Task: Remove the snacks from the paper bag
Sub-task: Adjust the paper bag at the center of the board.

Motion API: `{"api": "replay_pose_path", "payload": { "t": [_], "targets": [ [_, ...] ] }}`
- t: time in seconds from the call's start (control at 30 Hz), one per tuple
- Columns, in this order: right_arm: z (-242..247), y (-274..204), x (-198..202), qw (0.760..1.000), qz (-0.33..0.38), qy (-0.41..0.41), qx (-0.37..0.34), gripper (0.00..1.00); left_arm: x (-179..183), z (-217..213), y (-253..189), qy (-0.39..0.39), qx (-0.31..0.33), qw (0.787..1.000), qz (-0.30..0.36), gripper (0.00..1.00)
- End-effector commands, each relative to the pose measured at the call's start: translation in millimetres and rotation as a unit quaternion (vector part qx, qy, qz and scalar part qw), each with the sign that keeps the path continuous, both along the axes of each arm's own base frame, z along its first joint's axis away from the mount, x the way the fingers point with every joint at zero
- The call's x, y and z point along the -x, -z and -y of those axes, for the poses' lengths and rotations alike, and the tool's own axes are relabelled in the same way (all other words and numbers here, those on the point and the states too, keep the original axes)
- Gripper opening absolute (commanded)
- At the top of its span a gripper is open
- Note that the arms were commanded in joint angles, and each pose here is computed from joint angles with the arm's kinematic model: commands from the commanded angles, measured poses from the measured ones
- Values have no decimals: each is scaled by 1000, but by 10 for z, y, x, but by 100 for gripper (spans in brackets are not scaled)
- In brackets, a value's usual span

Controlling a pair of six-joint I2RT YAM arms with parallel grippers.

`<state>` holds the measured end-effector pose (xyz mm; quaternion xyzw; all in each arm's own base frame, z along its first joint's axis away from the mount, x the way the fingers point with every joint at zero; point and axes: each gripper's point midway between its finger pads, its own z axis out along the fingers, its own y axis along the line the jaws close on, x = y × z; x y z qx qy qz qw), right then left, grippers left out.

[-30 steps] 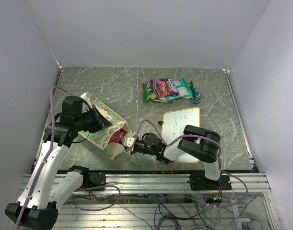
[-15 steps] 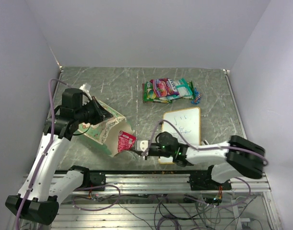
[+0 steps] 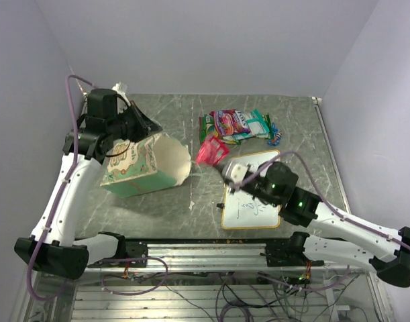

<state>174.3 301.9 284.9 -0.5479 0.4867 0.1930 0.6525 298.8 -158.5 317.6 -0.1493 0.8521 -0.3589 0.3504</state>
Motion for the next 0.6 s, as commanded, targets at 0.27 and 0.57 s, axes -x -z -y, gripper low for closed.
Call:
{"api": "replay_pose_path", "payload": {
  "t": [0.27, 0.57],
  "targets": [
    [792, -1158, -1601, 958, 49, 268, -90, 0, -162, -3, -967, -7, 72, 992, 102, 7],
    [774, -1151, -1789, 961, 33, 253, -108, 0, 243, -554, 95, -72, 20, 997, -14, 7]
  ]
}}
